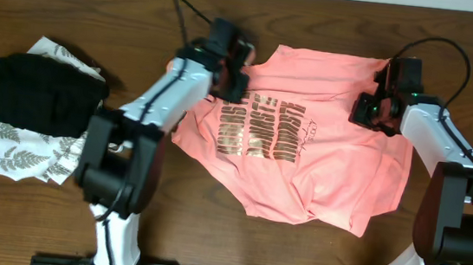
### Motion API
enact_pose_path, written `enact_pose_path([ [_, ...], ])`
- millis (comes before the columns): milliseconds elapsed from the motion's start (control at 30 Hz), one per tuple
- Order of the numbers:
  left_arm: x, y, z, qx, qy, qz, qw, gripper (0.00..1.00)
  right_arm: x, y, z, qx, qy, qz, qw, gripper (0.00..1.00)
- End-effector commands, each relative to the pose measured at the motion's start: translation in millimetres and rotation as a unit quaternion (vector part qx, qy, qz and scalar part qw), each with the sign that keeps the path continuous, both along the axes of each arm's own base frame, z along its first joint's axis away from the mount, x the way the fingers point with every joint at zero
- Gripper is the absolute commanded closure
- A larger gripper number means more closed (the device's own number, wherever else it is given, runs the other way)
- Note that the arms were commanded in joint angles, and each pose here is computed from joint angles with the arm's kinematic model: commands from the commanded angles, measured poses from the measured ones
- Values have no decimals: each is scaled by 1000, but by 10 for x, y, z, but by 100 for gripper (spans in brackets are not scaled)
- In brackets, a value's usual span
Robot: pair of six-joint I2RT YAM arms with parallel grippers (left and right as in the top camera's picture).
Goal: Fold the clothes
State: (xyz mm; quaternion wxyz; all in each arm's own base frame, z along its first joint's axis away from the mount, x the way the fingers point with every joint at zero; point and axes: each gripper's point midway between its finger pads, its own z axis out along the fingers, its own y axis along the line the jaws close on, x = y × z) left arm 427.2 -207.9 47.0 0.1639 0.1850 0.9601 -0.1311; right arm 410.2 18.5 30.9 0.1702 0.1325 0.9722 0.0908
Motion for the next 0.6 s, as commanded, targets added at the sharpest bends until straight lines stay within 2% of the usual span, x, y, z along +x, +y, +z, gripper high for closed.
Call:
enact_pose_path([
  [0, -161, -245, -187, 0, 19, -35, 999, 94, -70, -59, -114, -1, 23, -24, 999, 99],
  [100, -186, -376, -307, 3, 17, -52, 998, 94, -97, -57, -216, 1, 37, -32, 999, 99],
  [367, 20, -336, -731, 19, 2, -38, 999, 92, -45, -100, -727, -4, 61, -45, 997, 99],
  [500, 263, -298, -848, 7, -30, -21, 999, 87, 104, -144, -928, -3, 40, -53, 998, 99],
  [567, 485, -206, -884, 9, -59, 18, 998, 85, 221, -181, -970, -2, 18, -58, 998, 99],
])
